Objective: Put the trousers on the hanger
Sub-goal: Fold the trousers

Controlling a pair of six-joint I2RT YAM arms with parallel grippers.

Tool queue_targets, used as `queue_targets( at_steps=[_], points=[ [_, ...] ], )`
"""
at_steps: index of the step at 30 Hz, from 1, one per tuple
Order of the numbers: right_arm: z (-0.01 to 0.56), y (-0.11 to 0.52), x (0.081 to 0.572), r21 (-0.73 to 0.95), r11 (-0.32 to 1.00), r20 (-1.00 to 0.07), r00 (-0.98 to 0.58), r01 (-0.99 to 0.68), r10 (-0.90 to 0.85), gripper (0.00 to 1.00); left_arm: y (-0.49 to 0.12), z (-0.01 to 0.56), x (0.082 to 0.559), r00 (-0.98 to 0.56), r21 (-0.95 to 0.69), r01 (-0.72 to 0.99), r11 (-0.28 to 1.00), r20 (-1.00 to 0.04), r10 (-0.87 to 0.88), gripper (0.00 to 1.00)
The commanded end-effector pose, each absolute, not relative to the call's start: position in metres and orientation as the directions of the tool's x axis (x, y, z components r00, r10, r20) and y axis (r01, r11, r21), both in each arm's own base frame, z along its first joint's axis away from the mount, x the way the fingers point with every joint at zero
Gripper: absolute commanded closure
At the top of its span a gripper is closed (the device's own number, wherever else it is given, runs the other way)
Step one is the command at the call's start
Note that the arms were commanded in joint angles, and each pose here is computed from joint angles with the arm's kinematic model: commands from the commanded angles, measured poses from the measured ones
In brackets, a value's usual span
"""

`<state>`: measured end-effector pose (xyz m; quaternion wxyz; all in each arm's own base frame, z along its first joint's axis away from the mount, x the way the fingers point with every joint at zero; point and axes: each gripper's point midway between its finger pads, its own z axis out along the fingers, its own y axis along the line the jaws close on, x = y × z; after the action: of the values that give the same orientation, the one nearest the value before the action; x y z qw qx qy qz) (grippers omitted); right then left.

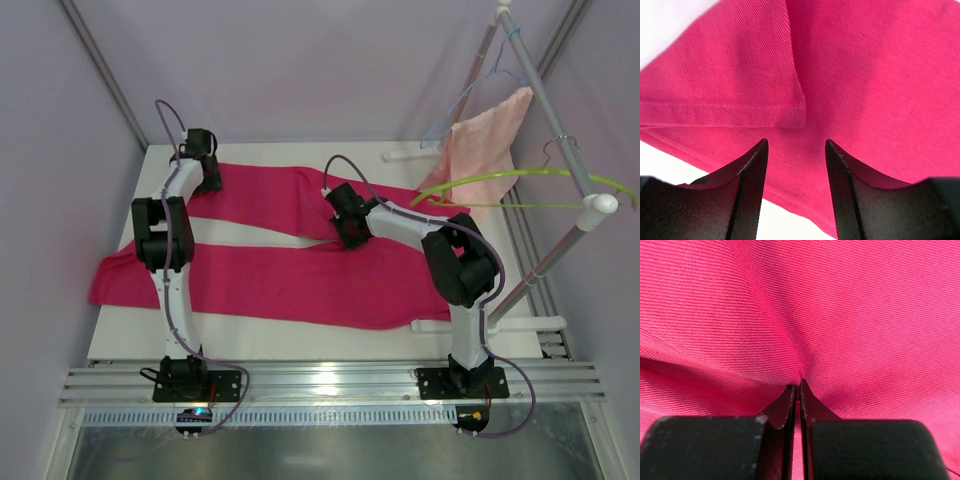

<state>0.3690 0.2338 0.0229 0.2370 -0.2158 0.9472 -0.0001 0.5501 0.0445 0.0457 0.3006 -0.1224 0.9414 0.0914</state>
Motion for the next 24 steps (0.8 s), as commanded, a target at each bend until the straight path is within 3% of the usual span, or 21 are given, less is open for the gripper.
queue_targets(
  at_steps=[1,11,13,17,21,24],
  points=[
    [0.031,0.224,0.363,-0.109,0.905,-0.433,-0.8,-0.41,-0.415,0.96,0.054,0.055,0.57,-0.734,0.13,-0.315,0.94,-0.662,-0.154,0.49],
    [0.024,0.221,0.36,-0.124,0.899,-0.413,-0.801,-0.421,-0.432,0.96,0.06,0.055,0.587,-0.72,0.158,-0.336,0.929,-0.679,-0.145,0.61],
    [0.025,0.222,0.361,-0.123,0.899,-0.416,-0.8,-0.421,-0.432,0.96,0.061,0.051,0.584,-0.728,0.169,-0.34,0.925,-0.67,-0.145,0.69],
    [0.026,0.224,0.362,-0.118,0.897,-0.419,-0.798,-0.425,-0.433,0.96,0.076,0.064,0.584,-0.709,0.227,-0.39,0.893,-0.692,-0.133,0.97],
    [0.023,0.222,0.36,-0.12,0.894,-0.409,-0.799,-0.431,-0.44,0.96,0.125,0.097,0.587,-0.674,0.392,-0.524,0.756,-0.734,-0.087,1.0],
    [0.02,0.227,0.355,-0.087,0.894,-0.402,-0.805,-0.44,-0.436,0.96,0.162,0.131,0.604,-0.621,0.413,-0.585,0.698,-0.781,-0.058,0.98]
  ],
)
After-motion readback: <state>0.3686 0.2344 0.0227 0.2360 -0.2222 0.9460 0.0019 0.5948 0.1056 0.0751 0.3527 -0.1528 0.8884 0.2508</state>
